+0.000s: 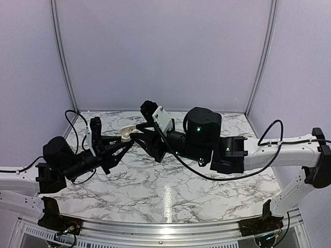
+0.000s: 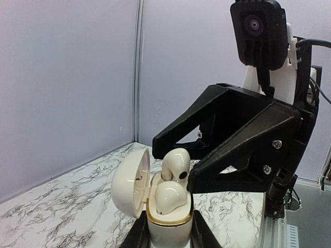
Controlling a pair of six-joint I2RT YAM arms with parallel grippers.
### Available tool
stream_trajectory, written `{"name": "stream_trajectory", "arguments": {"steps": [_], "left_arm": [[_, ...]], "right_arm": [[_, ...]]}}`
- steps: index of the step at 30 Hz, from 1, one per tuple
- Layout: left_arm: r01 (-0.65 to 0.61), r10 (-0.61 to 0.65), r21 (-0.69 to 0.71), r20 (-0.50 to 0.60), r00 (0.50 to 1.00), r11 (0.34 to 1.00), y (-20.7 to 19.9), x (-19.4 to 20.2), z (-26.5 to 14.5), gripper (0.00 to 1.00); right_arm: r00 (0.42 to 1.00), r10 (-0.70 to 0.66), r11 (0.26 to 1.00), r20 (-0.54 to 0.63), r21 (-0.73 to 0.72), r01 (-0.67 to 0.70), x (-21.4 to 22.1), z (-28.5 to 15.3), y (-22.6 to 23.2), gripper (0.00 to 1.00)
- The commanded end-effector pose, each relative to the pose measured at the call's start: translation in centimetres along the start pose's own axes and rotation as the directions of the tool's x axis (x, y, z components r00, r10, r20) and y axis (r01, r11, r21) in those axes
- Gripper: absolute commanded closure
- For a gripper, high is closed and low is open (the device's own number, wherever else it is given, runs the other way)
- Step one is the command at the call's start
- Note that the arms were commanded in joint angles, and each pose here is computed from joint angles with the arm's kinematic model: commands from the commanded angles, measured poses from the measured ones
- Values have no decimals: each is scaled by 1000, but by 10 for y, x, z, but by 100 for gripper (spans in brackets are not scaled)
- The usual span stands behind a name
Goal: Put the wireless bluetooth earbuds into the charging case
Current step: Insert the right earbud into the right side groove of the charging case.
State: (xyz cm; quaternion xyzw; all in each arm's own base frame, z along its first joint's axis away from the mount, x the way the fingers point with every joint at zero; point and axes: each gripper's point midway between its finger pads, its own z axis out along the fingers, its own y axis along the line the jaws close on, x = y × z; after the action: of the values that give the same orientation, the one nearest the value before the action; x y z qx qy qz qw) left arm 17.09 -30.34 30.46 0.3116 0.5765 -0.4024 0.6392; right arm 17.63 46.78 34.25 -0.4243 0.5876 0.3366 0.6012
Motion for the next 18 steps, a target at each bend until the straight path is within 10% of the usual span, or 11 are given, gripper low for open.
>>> {"name": "stream_trajectory", "arguments": {"steps": [1,18], "left_arm": [[3,-4,12,106,994,1000,-2,-30,-3,100],[-1,-5,75,81,997,997,-12,-23,-2,100]], "right_arm": [[1000,6,1000,5,-18,-6,-10,-2,5,62],[992,67,982,107,-183,-47,-48,-49,-8,33]]}}
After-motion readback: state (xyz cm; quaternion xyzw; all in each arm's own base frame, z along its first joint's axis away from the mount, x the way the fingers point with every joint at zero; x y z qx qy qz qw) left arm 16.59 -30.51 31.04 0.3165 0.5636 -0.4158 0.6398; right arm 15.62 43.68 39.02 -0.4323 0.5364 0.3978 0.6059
